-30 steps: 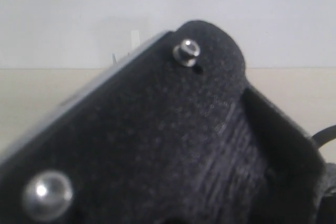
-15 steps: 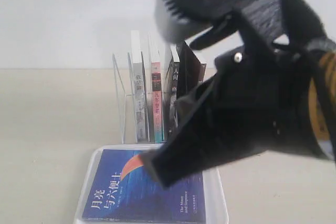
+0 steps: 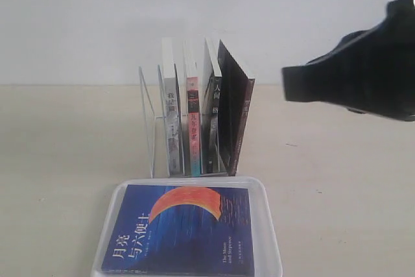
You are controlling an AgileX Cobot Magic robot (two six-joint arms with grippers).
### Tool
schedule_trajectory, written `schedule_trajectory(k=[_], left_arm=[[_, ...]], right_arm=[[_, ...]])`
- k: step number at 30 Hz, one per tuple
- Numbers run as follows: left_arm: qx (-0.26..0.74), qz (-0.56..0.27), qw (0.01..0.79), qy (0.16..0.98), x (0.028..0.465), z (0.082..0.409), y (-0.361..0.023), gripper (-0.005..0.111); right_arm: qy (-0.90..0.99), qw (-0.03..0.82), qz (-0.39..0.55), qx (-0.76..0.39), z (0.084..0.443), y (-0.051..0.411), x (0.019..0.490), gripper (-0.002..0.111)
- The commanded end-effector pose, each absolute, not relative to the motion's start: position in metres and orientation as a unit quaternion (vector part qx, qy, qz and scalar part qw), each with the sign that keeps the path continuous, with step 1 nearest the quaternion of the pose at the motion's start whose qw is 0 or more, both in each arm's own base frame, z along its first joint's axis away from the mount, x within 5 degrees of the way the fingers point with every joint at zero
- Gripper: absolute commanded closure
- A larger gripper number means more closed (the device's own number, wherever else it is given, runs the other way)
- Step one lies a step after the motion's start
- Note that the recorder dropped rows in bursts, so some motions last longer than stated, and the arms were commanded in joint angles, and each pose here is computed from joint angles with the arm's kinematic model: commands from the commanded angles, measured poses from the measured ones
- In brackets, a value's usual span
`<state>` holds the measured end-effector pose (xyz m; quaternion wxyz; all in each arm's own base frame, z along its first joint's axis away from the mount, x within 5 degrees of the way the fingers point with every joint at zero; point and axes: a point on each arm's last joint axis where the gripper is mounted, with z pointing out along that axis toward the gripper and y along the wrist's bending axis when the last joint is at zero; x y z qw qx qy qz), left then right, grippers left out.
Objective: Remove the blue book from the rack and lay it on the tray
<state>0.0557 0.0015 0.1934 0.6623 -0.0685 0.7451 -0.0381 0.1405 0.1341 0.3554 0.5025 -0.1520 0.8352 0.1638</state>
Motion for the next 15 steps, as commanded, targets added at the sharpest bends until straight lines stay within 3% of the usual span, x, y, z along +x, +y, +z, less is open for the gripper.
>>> schedule_trajectory(k=[1,15], left_arm=[[-0.075,-0.044,0.665,0.742,0.056,0.195,0.002,0.103],[-0.075,-0.044,0.665,0.742,0.056,0.195,0.002,0.103]], right_arm=[[0.81,0.538,0.199,-0.12,0.339,0.104,0.135,0.108],[0.724,0.647,0.237,-0.031,0.249,0.031,0.075,0.108]])
